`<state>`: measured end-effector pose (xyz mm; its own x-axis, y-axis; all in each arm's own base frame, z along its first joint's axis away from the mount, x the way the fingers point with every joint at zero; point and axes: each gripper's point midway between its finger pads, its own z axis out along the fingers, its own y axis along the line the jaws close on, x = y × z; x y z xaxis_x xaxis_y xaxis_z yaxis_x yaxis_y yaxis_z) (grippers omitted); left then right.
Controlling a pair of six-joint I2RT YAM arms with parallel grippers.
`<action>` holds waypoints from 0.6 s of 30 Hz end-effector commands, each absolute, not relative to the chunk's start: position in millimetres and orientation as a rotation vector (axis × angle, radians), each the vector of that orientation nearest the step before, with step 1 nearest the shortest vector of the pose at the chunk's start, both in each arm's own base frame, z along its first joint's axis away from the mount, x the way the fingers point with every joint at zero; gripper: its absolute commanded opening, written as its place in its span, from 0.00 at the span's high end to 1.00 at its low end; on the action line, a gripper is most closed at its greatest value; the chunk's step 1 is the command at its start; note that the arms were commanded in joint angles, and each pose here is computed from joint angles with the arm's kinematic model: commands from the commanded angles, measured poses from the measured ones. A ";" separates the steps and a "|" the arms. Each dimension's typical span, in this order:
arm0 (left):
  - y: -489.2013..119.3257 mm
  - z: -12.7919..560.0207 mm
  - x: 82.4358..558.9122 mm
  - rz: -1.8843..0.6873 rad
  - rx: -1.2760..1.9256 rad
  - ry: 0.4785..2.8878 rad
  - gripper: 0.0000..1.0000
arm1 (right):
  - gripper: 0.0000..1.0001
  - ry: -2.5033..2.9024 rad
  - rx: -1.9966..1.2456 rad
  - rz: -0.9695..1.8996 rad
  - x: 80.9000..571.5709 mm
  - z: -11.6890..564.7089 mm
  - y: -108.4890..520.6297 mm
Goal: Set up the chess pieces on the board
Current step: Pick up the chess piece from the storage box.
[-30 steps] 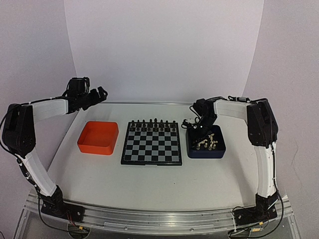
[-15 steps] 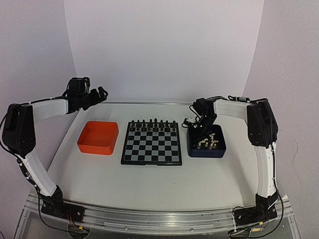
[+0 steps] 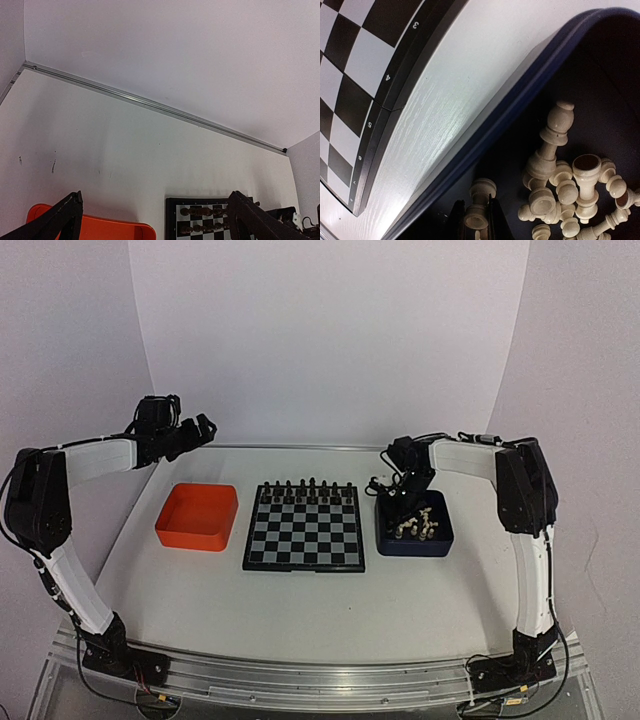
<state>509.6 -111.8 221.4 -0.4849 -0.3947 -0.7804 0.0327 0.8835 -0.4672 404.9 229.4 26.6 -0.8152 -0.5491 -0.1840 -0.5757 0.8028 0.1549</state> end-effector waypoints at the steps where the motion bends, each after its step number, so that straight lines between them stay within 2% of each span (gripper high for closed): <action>1: -112.4 238.8 512.4 -0.538 -0.257 1.980 0.00 | 1.00 2.742 -0.872 0.324 419.5 69.2 238.5; 18: -113.3 240.1 510.4 -0.549 -0.259 1.978 0.00 | 1.00 2.720 -0.852 0.290 418.0 83.4 232.6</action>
